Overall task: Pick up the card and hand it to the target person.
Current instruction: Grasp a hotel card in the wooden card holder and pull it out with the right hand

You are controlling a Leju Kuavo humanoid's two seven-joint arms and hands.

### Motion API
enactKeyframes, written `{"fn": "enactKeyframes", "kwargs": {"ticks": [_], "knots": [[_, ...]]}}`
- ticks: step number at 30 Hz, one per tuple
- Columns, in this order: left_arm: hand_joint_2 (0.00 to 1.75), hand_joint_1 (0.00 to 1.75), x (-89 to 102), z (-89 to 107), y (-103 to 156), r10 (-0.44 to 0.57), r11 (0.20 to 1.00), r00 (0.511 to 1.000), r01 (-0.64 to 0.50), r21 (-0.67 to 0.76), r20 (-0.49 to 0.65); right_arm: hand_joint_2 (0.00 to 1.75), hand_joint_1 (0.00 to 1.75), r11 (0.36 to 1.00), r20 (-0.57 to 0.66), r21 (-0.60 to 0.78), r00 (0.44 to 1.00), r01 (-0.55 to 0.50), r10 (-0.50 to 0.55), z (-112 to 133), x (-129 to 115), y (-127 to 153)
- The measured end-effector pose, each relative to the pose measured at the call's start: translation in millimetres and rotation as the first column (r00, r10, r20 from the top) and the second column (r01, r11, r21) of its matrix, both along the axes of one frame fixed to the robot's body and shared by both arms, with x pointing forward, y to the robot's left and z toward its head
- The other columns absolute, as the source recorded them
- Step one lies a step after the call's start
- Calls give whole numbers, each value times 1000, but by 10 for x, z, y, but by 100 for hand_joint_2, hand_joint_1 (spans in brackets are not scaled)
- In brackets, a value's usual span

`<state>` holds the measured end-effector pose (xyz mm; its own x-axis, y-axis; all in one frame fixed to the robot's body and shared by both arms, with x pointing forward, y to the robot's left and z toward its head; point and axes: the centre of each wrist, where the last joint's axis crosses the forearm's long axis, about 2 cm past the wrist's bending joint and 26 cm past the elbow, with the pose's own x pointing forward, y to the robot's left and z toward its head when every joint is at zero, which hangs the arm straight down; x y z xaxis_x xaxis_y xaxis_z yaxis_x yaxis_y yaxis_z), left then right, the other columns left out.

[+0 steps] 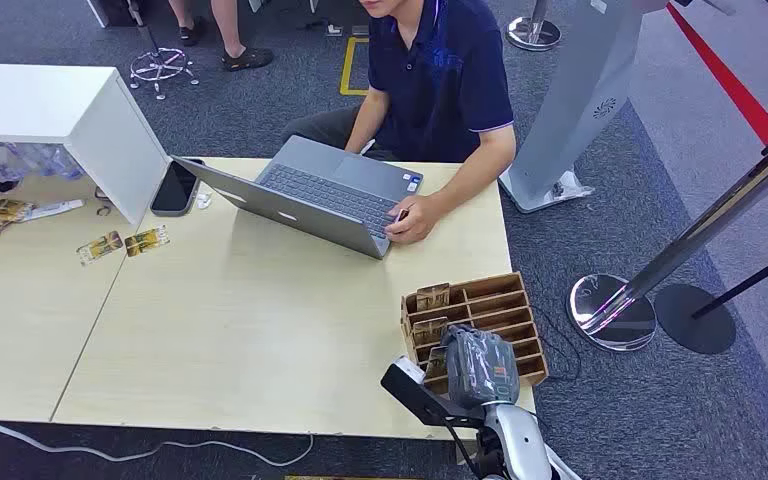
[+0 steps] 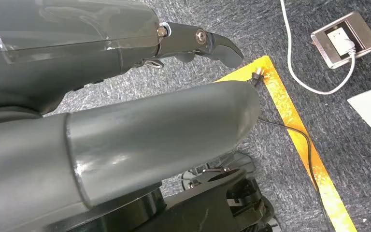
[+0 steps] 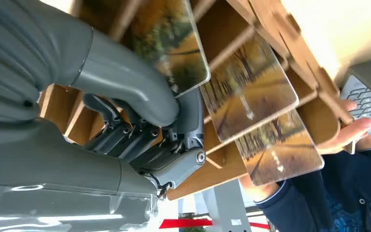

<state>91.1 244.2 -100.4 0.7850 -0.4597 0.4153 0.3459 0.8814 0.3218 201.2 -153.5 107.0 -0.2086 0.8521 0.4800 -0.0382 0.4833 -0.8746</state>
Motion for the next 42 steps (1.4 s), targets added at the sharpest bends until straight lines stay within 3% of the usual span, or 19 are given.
{"fn": "enactKeyframes", "kwargs": {"ticks": [11,29,42], "knots": [[0,0,-25,-5,4,6,1000,1000,-6,-1,0,175,162,999,44,31,999,14,-15,104,-15,-14],[0,0,-28,-6,5,4,1000,1000,-4,-3,4,175,175,996,128,85,991,36,-47,277,-10,-112],[0,0,7,1,-1,-19,1000,1000,19,-4,0,175,175,977,250,206,962,57,-108,640,255,-270]]}}
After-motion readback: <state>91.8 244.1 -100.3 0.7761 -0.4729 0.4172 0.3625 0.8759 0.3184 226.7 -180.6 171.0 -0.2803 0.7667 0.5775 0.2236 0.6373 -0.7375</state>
